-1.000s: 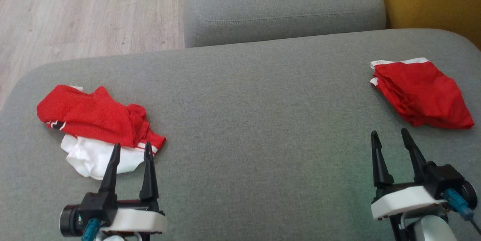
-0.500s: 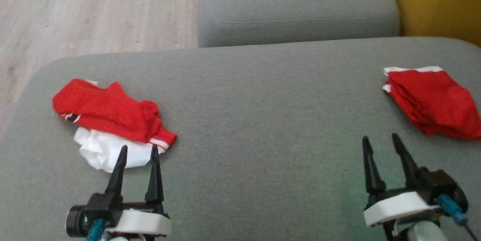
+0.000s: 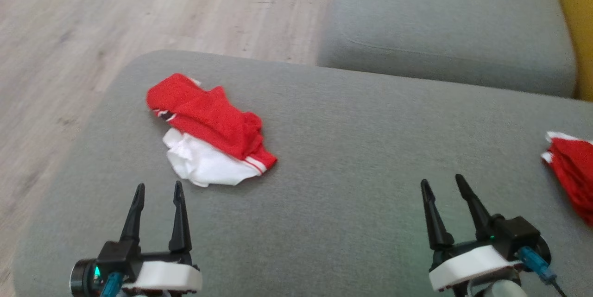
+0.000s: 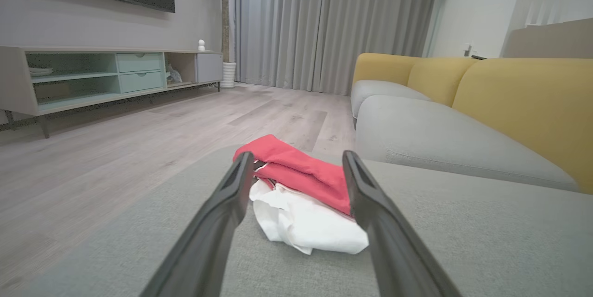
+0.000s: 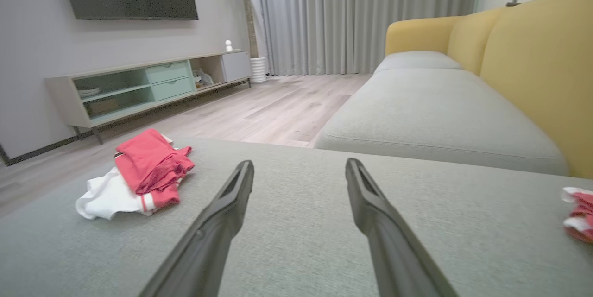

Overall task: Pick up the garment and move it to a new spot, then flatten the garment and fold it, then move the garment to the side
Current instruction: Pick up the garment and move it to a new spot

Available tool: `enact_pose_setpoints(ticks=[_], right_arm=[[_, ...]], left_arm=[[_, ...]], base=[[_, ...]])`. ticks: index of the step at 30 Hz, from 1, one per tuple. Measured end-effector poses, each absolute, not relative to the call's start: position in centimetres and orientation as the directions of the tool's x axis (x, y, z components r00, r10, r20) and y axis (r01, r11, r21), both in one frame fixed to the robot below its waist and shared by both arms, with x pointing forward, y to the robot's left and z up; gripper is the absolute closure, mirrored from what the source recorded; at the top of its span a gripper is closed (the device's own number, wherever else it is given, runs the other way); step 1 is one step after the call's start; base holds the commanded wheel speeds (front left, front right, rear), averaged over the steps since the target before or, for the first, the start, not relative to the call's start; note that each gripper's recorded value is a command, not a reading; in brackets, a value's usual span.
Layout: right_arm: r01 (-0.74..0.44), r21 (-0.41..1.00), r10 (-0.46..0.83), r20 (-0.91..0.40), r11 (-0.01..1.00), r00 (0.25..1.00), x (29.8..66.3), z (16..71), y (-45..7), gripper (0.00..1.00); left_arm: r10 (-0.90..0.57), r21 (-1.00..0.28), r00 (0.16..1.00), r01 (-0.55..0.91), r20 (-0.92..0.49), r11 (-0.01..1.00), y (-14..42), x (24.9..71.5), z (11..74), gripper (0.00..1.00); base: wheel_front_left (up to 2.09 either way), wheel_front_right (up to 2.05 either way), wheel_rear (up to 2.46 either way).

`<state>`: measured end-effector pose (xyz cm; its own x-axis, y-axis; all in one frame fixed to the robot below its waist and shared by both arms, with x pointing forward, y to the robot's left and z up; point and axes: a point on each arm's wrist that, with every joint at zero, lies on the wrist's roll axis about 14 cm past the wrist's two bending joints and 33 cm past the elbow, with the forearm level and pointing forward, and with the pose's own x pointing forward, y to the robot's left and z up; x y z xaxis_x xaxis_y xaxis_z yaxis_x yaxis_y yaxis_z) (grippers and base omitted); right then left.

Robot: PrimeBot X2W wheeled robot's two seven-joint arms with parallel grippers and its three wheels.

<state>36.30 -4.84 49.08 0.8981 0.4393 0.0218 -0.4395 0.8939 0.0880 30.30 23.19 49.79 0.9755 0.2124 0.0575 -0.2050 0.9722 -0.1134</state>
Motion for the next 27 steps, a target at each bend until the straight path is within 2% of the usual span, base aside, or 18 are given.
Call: enact_pose_setpoints(ticks=[8, 16, 20, 25, 27], right_arm=[[-0.536, 0.1, 0.536, 0.028, 0.839, 0.844, 35.6, 49.4, -1.2, 0.0], [-0.539, 0.12, 0.544, -0.004, 0.834, 0.839, 35.4, 48.2, -1.0, 0.0], [-0.511, 0.141, 0.52, -0.028, 0.848, 0.854, 35.9, 47.2, -1.9, 0.0], [-0.478, 0.151, 0.489, -0.046, 0.865, 0.871, 37.9, 46.2, -2.8, 0.0], [-0.474, 0.15, 0.485, -0.04, 0.868, 0.874, 38.6, 46.2, -2.8, 0.0]], left_arm=[[0.284, -0.119, 0.957, -0.276, 0.058, 0.954, 25.2, 27.8, 49.5, 0.0], [0.262, -0.082, 0.964, -0.258, 0.04, 0.963, 25.8, 28.6, 49.2, 0.0], [0.208, -0.009, 0.977, -0.208, 0.052, 0.978, 26.5, 32.0, 50.6, 0.0], [0.09, 0.079, 0.995, -0.093, 0.036, 0.993, 26.5, 40.2, 54.6, 0.0], [0.069, 0.094, 0.997, -0.07, 0.02, 0.993, 26.3, 42.0, 55.3, 0.0]], base=[[0.0, 0.0, 0.0], [0.0, 0.0, 0.0], [0.0, 0.0, 0.0], [0.0, 0.0, 0.0], [0.0, 0.0, 0.0]])
